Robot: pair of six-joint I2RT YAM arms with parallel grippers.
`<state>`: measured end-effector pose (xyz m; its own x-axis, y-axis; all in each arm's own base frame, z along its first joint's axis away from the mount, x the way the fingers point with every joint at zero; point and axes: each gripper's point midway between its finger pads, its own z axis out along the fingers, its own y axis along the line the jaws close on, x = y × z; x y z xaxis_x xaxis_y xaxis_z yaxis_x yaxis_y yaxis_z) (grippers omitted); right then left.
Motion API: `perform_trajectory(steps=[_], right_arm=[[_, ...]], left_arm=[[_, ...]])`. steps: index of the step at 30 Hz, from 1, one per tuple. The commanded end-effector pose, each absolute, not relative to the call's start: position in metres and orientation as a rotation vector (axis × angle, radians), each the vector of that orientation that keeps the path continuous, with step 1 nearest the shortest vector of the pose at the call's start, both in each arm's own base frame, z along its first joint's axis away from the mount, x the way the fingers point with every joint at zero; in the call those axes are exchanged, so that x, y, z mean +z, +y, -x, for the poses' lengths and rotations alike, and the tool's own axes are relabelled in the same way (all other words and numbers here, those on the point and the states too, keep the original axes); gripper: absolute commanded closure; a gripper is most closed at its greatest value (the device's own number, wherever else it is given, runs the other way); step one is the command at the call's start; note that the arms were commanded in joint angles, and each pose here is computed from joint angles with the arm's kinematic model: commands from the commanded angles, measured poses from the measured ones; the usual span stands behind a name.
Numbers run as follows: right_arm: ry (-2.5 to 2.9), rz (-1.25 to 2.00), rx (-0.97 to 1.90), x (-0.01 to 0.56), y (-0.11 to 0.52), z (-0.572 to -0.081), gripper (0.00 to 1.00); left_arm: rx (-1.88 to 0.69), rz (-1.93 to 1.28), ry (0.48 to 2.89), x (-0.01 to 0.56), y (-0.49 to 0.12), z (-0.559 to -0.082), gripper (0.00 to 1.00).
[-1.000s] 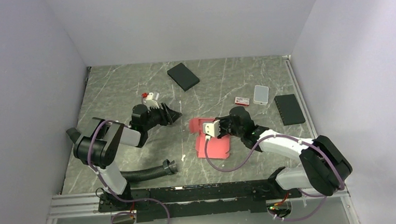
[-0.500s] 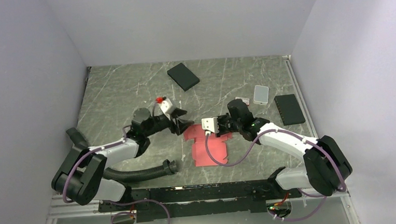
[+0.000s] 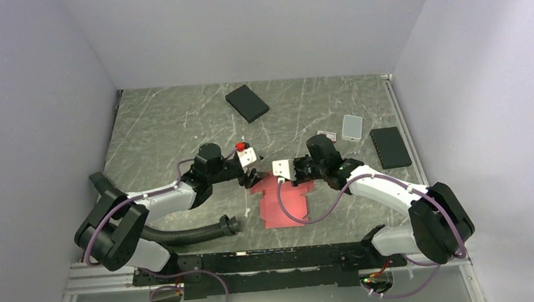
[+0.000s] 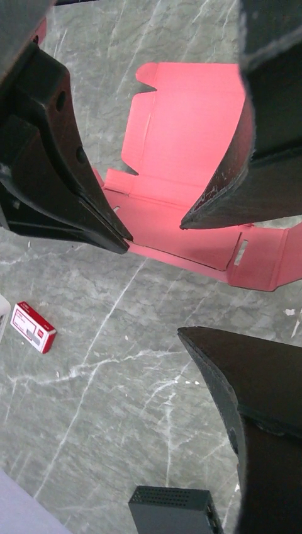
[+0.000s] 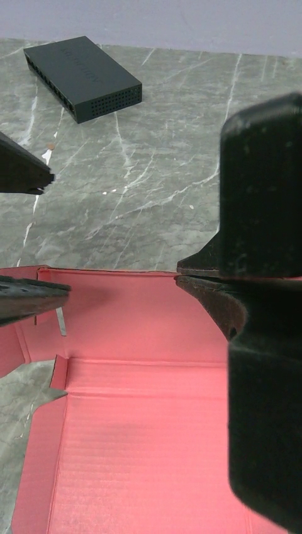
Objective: Fold the paper box
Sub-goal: Fold the paper box at the center of the board.
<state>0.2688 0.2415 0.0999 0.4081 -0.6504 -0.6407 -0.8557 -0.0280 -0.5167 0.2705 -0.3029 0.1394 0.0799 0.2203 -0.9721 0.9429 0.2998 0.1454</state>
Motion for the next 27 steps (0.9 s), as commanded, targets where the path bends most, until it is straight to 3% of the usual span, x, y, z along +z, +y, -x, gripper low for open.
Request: perform_trajectory(steps=[1, 16, 23, 27], right_arm=[[1.269, 1.722, 0.313, 0.117, 0.252, -0.273, 1.00], [1.269, 1.723, 0.318, 0.116, 0.253, -0.273, 1.00], [1.270, 1.720, 0.324, 0.117, 0.253, -0.272, 1.00], [1.270, 1.716, 0.322, 0.118, 0.253, -0.273, 1.00]], left_arm=[[-0.760, -1.264, 1.312, 0.151, -0.319, -0.271, 0.38], [-0.787, -1.342, 1.375, 0.130, -0.335, -0.269, 0.54], [-0.788, -1.387, 1.417, 0.120, -0.343, -0.268, 0.79], [-0.781, -1.393, 1.420, 0.118, -0.343, -0.268, 0.85]])
